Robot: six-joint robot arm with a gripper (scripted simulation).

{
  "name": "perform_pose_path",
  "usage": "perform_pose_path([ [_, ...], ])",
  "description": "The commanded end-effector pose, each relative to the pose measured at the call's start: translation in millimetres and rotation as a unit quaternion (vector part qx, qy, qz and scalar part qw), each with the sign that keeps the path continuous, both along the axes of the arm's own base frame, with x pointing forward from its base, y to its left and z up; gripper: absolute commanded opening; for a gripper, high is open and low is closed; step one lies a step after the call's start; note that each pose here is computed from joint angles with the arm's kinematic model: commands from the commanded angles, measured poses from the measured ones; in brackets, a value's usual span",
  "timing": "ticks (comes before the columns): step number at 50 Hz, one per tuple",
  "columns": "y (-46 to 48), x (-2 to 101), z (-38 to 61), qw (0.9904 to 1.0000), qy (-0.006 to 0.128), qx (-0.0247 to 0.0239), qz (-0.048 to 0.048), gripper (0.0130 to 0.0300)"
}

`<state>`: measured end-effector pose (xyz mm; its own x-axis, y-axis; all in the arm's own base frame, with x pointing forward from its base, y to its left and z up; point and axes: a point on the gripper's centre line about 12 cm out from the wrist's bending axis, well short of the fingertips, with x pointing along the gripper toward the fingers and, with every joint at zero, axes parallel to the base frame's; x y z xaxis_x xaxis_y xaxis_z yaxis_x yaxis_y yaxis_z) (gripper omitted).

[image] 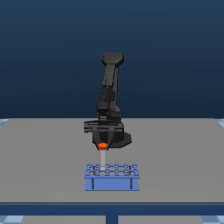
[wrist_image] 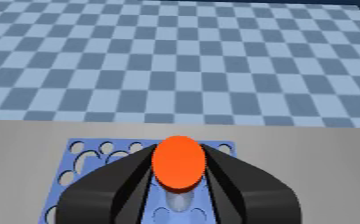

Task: Pick up the centrifuge tube on the rack

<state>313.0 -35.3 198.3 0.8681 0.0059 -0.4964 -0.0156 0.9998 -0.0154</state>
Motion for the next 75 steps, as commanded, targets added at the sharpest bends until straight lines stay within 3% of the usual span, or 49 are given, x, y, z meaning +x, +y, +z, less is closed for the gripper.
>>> perform_pose_path([
  [1,-0.8,-0.2,3.6,0.99993,0.003,0.0076,-0.0082,0.0130],
  [75,-0.8,-0.2,48.4,0.99993,0.003,0.0076,-0.0082,0.0130],
])
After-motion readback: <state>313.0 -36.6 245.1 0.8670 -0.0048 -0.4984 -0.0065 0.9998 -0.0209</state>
